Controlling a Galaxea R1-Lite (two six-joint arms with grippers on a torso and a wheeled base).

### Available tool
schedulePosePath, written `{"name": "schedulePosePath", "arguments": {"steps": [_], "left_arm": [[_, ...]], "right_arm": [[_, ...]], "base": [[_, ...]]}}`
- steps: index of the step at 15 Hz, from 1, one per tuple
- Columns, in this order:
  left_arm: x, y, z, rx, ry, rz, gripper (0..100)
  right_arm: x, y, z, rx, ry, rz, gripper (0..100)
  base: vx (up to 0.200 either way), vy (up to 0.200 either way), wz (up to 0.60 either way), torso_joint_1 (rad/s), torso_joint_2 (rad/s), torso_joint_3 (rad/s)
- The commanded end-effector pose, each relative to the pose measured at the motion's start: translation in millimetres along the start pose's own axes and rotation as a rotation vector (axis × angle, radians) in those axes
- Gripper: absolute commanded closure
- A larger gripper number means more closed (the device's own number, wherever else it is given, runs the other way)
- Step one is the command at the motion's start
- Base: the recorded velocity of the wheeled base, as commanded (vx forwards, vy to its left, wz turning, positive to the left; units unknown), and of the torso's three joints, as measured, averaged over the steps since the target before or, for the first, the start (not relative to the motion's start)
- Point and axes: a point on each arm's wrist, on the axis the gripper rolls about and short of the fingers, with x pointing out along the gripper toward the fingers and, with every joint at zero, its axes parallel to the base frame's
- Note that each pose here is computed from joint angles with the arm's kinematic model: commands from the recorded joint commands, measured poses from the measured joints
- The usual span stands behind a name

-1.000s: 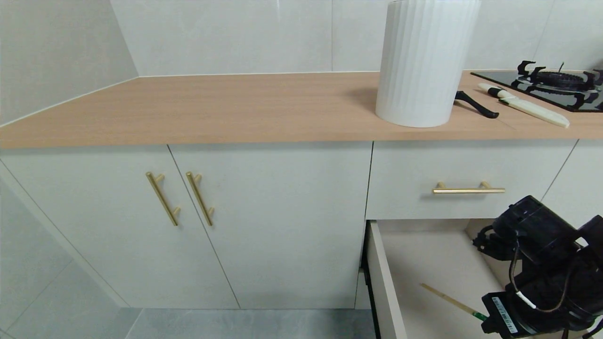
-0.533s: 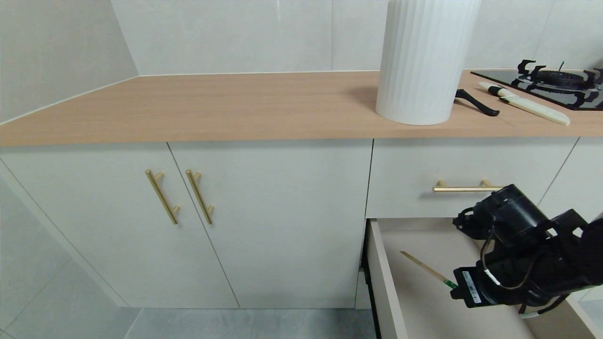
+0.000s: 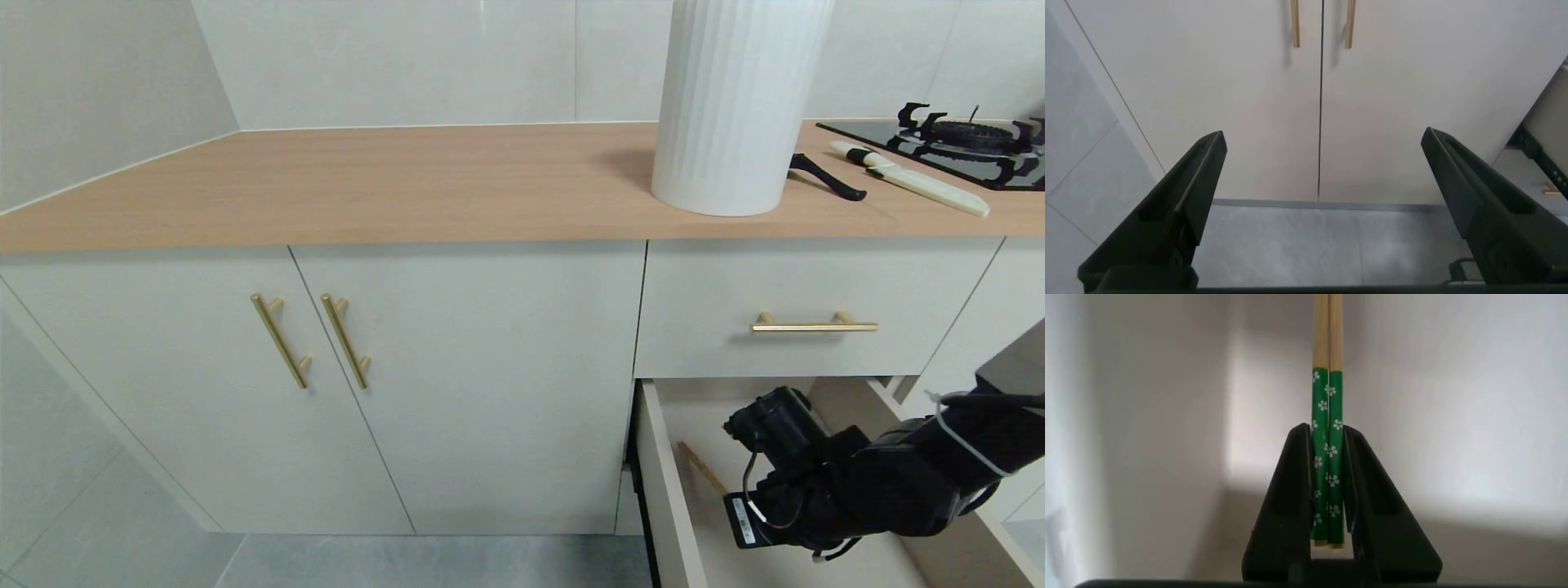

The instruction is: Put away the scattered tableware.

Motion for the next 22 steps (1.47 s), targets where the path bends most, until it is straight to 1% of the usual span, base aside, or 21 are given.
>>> {"name": "schedulePosePath", "arguments": {"steps": [1, 4, 12, 13, 16, 18, 20, 21, 22], "left_arm": [[0, 0.0, 0.0, 0.0, 0.0, 0.001, 0], [0, 0.0, 0.0, 0.0, 0.0, 0.0, 0], [0, 0.0, 0.0, 0.0, 0.0, 0.0, 0], [0, 0.0, 0.0, 0.0, 0.0, 0.0, 0], [0, 0.0, 0.0, 0.0, 0.0, 0.0, 0], [0, 0.0, 0.0, 0.0, 0.0, 0.0, 0], [0, 0.0, 0.0, 0.0, 0.0, 0.0, 0], [0, 0.0, 0.0, 0.0, 0.0, 0.0, 0], [0, 0.0, 0.0, 0.0, 0.0, 0.001, 0]], "right_arm": [[27, -1, -13, -0.014, 0.083, -0.052, 100], [39, 0, -15, -0.013, 0.072, -0.055, 100], [41, 0, -14, -0.006, 0.062, -0.053, 100], [41, 0, -14, -0.006, 0.062, -0.053, 0], [38, 0, -13, -0.004, 0.053, -0.05, 0], [22, -2, -11, 0.0, 0.019, -0.039, 0], [-21, -5, -2, 0.014, -0.096, 0.005, 0], [-46, -11, 2, 0.025, -0.138, 0.013, 0], [-73, -24, 6, 0.042, -0.165, 0.002, 0]], "base": [[0.0, 0.0, 0.0, 0.0, 0.0, 0.0], [0.0, 0.0, 0.0, 0.0, 0.0, 0.0], [0.0, 0.0, 0.0, 0.0, 0.0, 0.0], [0.0, 0.0, 0.0, 0.0, 0.0, 0.0], [0.0, 0.0, 0.0, 0.0, 0.0, 0.0], [0.0, 0.0, 0.0, 0.0, 0.0, 0.0], [0.0, 0.0, 0.0, 0.0, 0.0, 0.0], [0.0, 0.0, 0.0, 0.0, 0.0, 0.0], [0.0, 0.0, 0.0, 0.0, 0.0, 0.0]]}}
